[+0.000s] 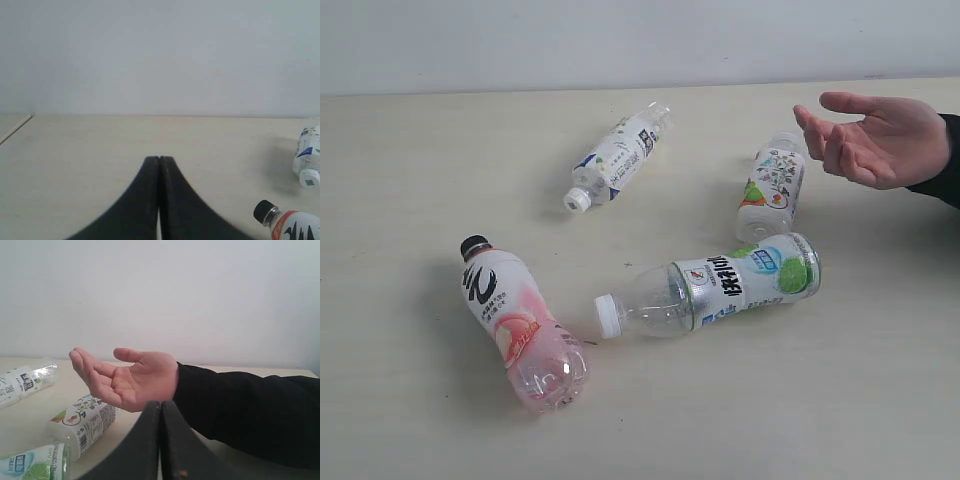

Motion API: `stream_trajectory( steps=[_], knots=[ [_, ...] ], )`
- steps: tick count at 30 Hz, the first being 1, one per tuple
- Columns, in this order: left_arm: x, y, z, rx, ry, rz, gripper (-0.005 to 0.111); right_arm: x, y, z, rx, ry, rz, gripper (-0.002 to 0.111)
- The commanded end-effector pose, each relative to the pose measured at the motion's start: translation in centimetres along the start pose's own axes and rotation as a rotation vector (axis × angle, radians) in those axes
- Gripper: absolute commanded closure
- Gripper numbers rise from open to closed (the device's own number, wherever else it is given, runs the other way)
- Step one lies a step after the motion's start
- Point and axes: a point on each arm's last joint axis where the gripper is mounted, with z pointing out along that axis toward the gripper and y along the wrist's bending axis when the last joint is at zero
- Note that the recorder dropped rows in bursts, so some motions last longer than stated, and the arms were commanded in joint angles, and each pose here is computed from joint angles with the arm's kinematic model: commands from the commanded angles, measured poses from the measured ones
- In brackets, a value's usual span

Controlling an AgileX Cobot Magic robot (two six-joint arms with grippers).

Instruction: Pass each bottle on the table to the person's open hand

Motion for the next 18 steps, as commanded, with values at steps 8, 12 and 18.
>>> stream_trajectory(
  steps=[8, 12, 18],
  knots=[
    [-0.06, 0.01, -0.05, -0.001, -0.008, 0.0, 0.107, -0.11, -0.01, -0.04, 0.003, -0.017, -0.003, 0.108],
    [-0.06, 0.01, -0.05, -0.001, -0.008, 0.0, 0.107, 0.0, -0.04, -0.04, 0.006, -0.005, -0.003, 0.108],
    [-0.06, 0.01, -0.05, -0.001, -0.008, 0.0, 0.107, 0.04, -0.05, -0.04, 0.007, 0.0, -0.001, 0.108]
  ],
)
